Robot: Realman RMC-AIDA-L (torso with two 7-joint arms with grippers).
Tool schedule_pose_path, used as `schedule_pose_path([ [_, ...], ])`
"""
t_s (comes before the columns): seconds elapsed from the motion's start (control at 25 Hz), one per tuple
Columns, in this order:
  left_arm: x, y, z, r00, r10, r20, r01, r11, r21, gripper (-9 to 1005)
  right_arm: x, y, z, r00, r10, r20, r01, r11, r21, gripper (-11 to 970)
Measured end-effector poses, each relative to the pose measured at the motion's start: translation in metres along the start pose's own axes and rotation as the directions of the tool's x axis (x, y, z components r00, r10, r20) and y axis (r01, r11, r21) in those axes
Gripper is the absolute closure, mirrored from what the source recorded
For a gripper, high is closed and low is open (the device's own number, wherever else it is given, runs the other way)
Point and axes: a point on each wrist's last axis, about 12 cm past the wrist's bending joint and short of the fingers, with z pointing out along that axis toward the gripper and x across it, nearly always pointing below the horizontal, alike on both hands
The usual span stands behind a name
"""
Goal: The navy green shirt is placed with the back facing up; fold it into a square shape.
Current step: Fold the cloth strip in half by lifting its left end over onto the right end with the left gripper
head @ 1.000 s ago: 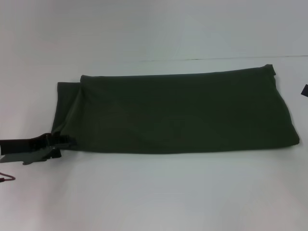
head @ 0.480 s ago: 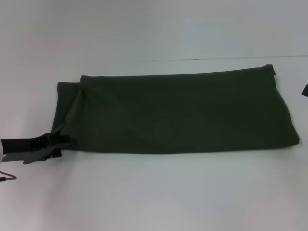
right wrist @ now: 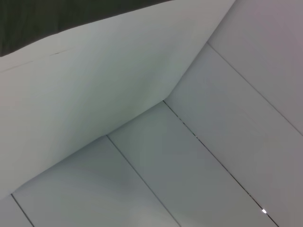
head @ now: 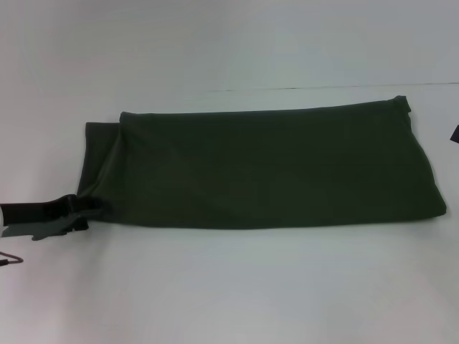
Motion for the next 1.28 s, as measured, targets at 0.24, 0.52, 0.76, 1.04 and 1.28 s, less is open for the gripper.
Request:
schedule_pose_path([
  [0.24,-0.007,-0.003,0.001,1.0,0.014,0.021,-0.014,1.0,-0.013,315,0.0,0.0,0.0,1.0,0.003,0.006,-0.003,1.0,-0.003,47],
  [0.52,-0.009,-0.007,0.006,1.0,0.023,0.014,-0.023,1.0,-0.007,315,0.001,0.0,-0.001,1.0,0.004,0.006,-0.004,1.0,-0.003,47],
  [0.76,-0.009,-0.006,0.004,1.0,0.02,0.018,-0.02,1.0,-0.011,316,0.001,0.0,-0.002,1.0,0.005,0.006,-0.005,1.0,-0.004,47],
  [1.04,-0.009,-0.004,-0.001,1.0,0.018,0.013,-0.018,1.0,-0.006,316,0.001,0.0,-0.002,1.0,0.005,0.005,-0.005,1.0,-0.005,48],
  [1.28,-0.006,0.001,-0.011,1.0,-0.005,0.003,0.005,1.0,-0.008,315,0.001,0.0,-0.002,1.0,0.004,0.005,-0.004,1.0,-0.004,48],
])
